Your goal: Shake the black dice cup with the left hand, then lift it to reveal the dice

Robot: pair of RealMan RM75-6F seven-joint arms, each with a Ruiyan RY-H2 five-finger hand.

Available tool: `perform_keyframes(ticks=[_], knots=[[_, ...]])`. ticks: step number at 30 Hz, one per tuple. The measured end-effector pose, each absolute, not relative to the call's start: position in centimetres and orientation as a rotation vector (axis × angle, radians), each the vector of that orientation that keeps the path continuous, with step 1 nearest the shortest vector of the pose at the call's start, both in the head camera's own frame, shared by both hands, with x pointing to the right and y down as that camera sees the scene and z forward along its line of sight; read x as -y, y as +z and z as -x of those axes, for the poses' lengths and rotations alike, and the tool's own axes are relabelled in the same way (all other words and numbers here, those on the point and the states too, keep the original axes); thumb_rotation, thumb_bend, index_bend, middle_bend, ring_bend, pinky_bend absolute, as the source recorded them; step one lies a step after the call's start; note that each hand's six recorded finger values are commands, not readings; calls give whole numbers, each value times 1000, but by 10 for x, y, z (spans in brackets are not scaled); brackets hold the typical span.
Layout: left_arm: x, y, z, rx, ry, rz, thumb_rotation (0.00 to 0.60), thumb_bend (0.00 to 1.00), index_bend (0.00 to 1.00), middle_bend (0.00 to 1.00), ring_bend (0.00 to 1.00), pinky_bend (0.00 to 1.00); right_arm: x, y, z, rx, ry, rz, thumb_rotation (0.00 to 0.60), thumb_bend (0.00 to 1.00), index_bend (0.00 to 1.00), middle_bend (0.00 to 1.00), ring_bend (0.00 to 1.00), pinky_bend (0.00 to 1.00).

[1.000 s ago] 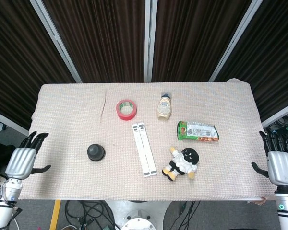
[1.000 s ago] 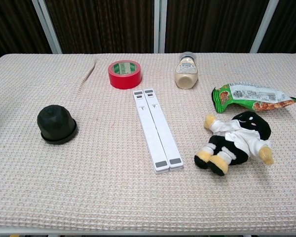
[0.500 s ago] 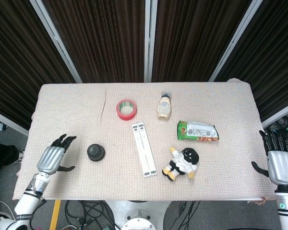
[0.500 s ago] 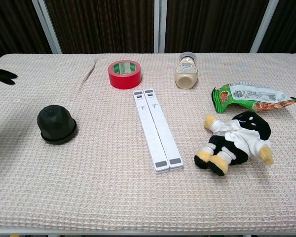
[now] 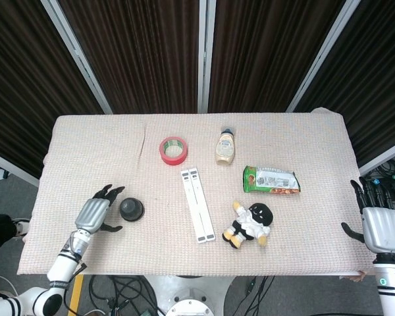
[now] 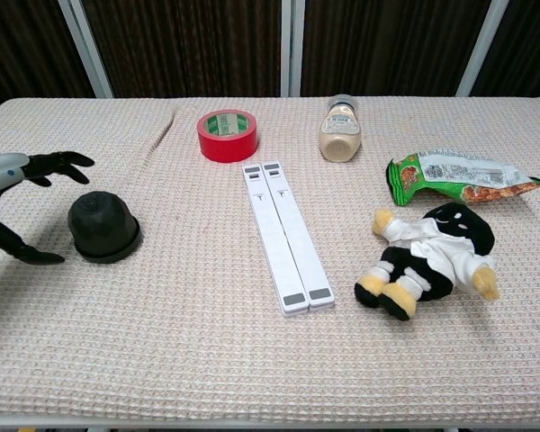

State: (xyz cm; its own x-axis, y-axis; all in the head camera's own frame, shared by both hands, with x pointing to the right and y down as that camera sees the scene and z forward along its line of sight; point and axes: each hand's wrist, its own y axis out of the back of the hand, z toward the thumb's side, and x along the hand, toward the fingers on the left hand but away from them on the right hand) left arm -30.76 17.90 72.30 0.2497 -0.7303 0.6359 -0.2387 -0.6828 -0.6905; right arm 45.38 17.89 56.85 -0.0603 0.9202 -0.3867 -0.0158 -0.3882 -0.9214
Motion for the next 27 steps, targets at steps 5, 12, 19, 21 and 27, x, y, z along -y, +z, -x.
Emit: perform_keyframes(ticks=[5, 12, 19, 21, 27], knots=[[-180, 733, 299, -869, -1446, 2111, 600, 0, 84, 156, 0, 157, -178, 571, -455, 1007, 1568, 1447, 600, 85, 0, 0, 0, 0], [-176, 738, 291, -880, -1430, 2113, 600, 0, 85, 177, 33, 223, -177, 569, -455, 1024, 1549, 1438, 600, 87, 0, 0, 0, 0], [-177, 743, 289, -885, -1441, 2119, 600, 0, 85, 183, 35, 223, -179, 571, -458, 1025, 1561, 1437, 600, 89, 0, 0, 0, 0], [-177, 745, 288, -883, -1444, 2118, 600, 0, 85, 186, 35, 223, -179, 571, -458, 1022, 1563, 1440, 600, 89, 0, 0, 0, 0], [-177, 751, 286, -870, -1454, 2112, 600, 3, 90, 188, 35, 223, -179, 573, -458, 1019, 1570, 1439, 600, 90, 0, 0, 0, 0]])
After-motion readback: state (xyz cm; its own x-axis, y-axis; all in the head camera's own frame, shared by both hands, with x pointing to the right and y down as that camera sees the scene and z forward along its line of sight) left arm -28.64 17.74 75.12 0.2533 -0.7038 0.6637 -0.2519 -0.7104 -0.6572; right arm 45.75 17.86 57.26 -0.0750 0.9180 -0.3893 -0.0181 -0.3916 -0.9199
